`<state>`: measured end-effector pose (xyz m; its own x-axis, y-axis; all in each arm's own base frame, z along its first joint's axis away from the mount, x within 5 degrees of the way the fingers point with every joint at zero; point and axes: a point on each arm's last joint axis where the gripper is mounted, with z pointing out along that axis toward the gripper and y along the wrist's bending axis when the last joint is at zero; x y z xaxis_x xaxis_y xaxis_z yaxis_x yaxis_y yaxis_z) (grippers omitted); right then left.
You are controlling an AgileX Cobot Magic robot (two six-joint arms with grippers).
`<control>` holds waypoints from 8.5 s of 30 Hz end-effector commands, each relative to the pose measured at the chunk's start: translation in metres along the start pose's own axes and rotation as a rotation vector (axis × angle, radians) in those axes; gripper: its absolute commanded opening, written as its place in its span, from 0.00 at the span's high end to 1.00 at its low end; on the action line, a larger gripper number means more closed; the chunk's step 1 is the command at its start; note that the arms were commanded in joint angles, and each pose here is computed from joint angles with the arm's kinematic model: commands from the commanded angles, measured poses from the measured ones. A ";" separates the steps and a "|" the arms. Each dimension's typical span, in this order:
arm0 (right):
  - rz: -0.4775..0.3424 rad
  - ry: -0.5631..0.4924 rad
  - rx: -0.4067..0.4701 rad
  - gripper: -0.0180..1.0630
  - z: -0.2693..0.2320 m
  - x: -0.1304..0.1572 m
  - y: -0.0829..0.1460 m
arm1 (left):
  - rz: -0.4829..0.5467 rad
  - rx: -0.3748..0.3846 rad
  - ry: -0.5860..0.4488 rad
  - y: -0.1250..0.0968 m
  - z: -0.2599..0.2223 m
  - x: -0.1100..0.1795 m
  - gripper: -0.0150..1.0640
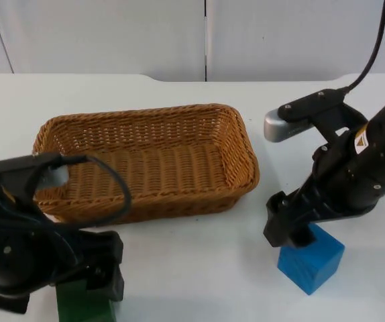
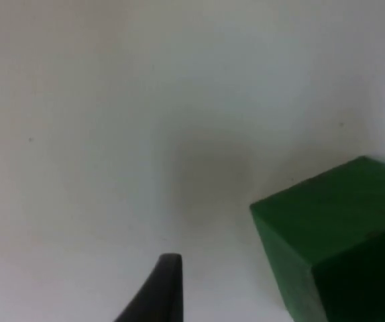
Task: Pick up one cube with each hand and place exactly two cubes into the same basket, leaving the remaining cube outside.
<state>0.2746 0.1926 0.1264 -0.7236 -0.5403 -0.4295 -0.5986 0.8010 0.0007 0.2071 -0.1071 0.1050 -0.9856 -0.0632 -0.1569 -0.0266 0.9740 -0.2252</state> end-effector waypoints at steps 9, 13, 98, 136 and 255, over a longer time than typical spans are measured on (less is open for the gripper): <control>-0.008 -0.024 0.000 0.01 0.003 -0.004 0.002 | -0.043 -0.029 0.020 0.003 0.019 0.001 0.01; -0.008 0.015 -0.001 0.01 0.014 0.002 0.002 | -0.050 -0.038 0.028 0.004 0.024 0.001 0.01; -0.013 -0.283 -0.003 0.98 -0.134 -0.021 0.004 | 0.251 0.223 -0.488 -0.017 -0.134 0.011 0.99; -0.029 -0.214 -0.086 0.98 -0.034 -0.126 0.009 | 0.238 0.029 -0.510 -0.012 -0.070 -0.112 0.99; -0.115 -0.426 -0.055 0.37 -0.197 -0.076 0.013 | 0.439 0.146 -0.642 -0.036 -0.228 -0.068 0.25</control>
<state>0.2586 0.1960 0.3333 -0.4623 -0.4809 -0.7450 -0.6977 0.7158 -0.0291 0.2421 -0.0901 0.3412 -0.6122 0.1682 -0.7726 0.4091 0.9035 -0.1275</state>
